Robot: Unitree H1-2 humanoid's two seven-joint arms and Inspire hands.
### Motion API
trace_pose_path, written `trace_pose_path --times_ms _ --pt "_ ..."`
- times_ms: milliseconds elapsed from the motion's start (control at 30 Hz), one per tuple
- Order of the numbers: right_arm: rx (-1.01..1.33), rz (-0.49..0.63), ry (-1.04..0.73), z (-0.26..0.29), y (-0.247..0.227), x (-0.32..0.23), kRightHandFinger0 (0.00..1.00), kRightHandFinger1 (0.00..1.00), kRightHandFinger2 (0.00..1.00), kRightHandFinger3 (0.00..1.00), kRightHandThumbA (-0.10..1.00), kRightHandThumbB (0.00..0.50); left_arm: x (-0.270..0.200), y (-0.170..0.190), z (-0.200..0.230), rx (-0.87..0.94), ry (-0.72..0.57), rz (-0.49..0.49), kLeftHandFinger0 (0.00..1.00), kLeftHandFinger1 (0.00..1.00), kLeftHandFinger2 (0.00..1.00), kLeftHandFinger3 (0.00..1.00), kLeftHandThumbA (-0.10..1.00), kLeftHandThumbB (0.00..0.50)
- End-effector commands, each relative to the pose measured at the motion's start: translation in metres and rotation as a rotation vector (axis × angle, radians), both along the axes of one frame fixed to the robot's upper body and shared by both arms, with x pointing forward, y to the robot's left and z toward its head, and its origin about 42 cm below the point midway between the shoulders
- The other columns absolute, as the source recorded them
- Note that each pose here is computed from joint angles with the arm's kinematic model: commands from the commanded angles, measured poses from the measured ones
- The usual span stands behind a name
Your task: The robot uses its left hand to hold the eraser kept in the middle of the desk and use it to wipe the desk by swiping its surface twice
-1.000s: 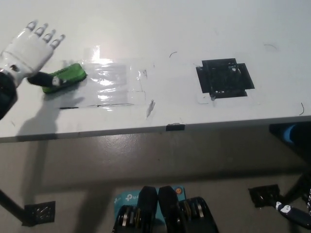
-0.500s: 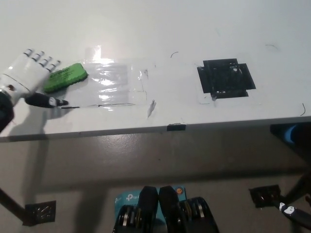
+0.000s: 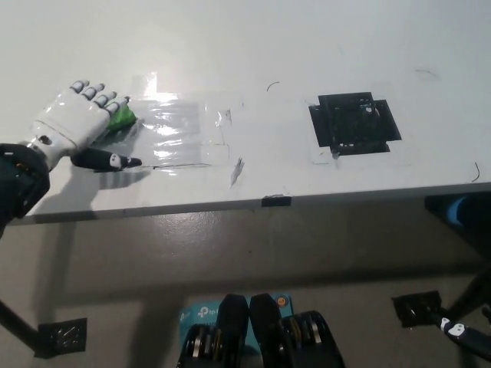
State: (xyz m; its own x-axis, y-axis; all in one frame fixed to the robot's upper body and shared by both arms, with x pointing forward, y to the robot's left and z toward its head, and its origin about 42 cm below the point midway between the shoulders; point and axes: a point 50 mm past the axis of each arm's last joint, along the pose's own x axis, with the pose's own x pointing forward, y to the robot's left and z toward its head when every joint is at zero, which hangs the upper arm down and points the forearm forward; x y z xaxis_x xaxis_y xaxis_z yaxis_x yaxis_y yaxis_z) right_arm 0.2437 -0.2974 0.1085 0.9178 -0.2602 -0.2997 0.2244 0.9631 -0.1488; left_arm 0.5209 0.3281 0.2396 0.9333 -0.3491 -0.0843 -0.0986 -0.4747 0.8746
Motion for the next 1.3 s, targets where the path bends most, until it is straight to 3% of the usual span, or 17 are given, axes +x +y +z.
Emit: trace_pose_path --times_ms 0,100,167,400,567,700,833,933,1033,1100,1200,1233,1267 --pt "0.003 -0.018 -0.043 0.011 0.0 0.002 1.0 1.0 1.0 1.0 1.0 0.067 0.001 0.009 0.004 -0.054 -0.032 0.013 1.0 1.0 1.0 1.0 1.0 0.343" --pt "-0.002 -0.011 -0.039 0.01 0.001 0.002 1.0 1.0 1.0 1.0 1.0 0.049 -0.004 0.015 -0.005 -0.078 -0.002 0.049 1.0 1.0 1.0 1.0 1.0 0.326" --pt "-0.009 -0.016 -0.035 0.01 0.001 0.001 1.0 1.0 1.0 1.0 1.0 0.075 -0.006 0.019 -0.016 -0.094 0.032 0.068 1.0 1.0 1.0 1.0 1.0 0.313" --pt "0.008 -0.021 -0.041 0.01 0.001 0.001 1.0 1.0 1.0 1.0 1.0 0.092 -0.01 0.022 -0.027 -0.146 0.058 0.093 1.0 1.0 1.0 1.0 1.0 0.312" --pt "0.008 -0.031 -0.044 0.01 0.001 0.003 1.0 1.0 1.0 1.0 1.0 0.103 -0.011 0.015 -0.035 -0.241 0.076 0.099 1.0 1.0 1.0 1.0 1.0 0.278" --pt "0.006 -0.021 -0.042 0.01 0.001 0.004 1.0 1.0 1.0 1.0 1.0 0.082 -0.014 0.01 -0.05 -0.299 0.111 0.12 1.0 1.0 1.0 1.0 1.0 0.333" --pt "-0.012 -0.011 -0.036 0.01 0.001 0.003 1.0 1.0 1.0 1.0 1.0 0.094 -0.019 0.002 -0.066 -0.469 0.174 0.159 1.0 1.0 1.0 1.0 1.0 0.342" --pt "-0.006 -0.012 -0.034 0.009 0.0 0.001 1.0 1.0 1.0 1.0 1.0 0.076 -0.025 -0.012 -0.08 -0.568 0.216 0.137 1.0 1.0 1.0 1.0 1.0 0.375" --pt "-0.006 -0.013 -0.033 0.009 0.0 0.001 1.0 1.0 1.0 1.0 1.0 0.065 -0.028 -0.017 -0.089 -0.636 0.236 0.146 1.0 1.0 1.0 1.0 1.0 0.373" --pt "-0.003 -0.011 -0.034 0.009 -0.001 0.003 1.0 1.0 1.0 1.0 1.0 0.059 -0.03 -0.026 -0.099 -0.75 0.273 0.171 1.0 1.0 1.0 1.0 1.0 0.358" --pt "-0.016 -0.006 -0.031 0.009 -0.001 0.002 1.0 1.0 1.0 1.0 1.0 0.083 -0.033 -0.039 -0.11 -0.892 0.384 0.24 1.0 1.0 1.0 1.0 1.0 0.232" --pt "-0.023 -0.001 -0.03 0.01 -0.001 0.002 1.0 1.0 1.0 1.0 1.0 0.082 -0.033 -0.046 -0.113 -0.913 0.421 0.245 1.0 1.0 1.0 1.0 1.0 0.21" --pt "-0.024 0.001 -0.03 0.01 0.0 0.002 1.0 1.0 1.0 1.0 1.0 0.082 -0.034 -0.048 -0.115 -0.918 0.438 0.256 1.0 1.0 1.0 1.0 1.0 0.224"
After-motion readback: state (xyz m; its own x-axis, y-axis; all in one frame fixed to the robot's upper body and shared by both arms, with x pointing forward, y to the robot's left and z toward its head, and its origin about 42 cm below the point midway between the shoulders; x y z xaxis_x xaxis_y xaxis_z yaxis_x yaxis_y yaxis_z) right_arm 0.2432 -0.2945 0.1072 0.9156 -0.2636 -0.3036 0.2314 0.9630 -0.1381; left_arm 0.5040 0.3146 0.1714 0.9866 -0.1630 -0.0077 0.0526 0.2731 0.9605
